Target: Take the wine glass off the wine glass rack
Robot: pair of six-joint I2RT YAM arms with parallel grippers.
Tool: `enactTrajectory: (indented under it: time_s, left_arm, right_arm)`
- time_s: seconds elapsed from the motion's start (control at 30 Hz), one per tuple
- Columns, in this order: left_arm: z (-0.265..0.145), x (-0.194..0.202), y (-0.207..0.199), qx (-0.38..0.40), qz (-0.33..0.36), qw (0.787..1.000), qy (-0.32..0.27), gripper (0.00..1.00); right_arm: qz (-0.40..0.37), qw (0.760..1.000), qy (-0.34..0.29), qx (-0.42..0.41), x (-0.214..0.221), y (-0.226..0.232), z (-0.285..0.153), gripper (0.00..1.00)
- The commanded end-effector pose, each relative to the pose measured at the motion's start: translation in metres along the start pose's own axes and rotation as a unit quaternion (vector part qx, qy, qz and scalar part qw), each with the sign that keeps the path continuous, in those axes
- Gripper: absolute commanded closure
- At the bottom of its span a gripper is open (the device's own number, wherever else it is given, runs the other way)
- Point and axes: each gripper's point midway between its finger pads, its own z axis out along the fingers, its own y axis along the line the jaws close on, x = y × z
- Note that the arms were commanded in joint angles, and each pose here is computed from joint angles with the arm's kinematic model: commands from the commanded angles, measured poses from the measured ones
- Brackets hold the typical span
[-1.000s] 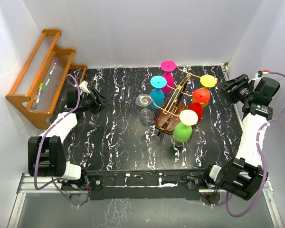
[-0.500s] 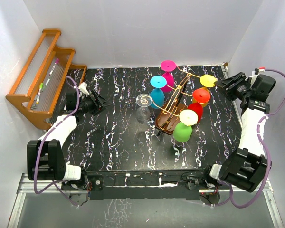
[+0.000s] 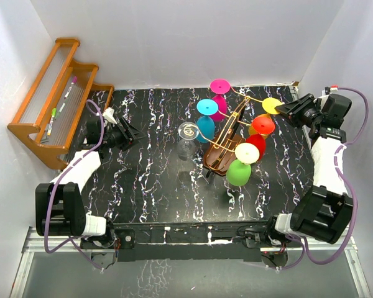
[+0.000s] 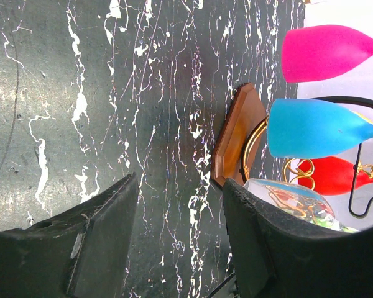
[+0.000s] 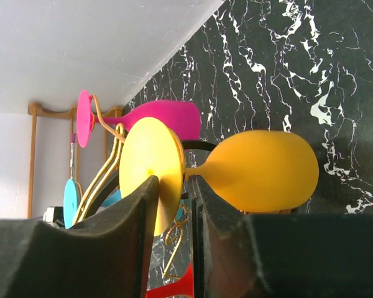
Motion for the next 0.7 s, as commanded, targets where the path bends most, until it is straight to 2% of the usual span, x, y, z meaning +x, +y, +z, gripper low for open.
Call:
enactTrajectory:
  time_s: [0.0,0.67]
  left_arm:
    - [-0.005,-0.003,-0.005,0.009,0.008,1.000,-0.008,0.46]
    - [-0.002,-0.001,-0.004,0.012,-0.002,1.000,-0.001,0.46]
  right_arm:
    - [-0.028,0.999,-0.035,-0.017,-0.017,0.014,-0.001,0.76]
    - [-0.042,0.993,-0.100,0.045,-0.038,0.023,-0.031,0.92]
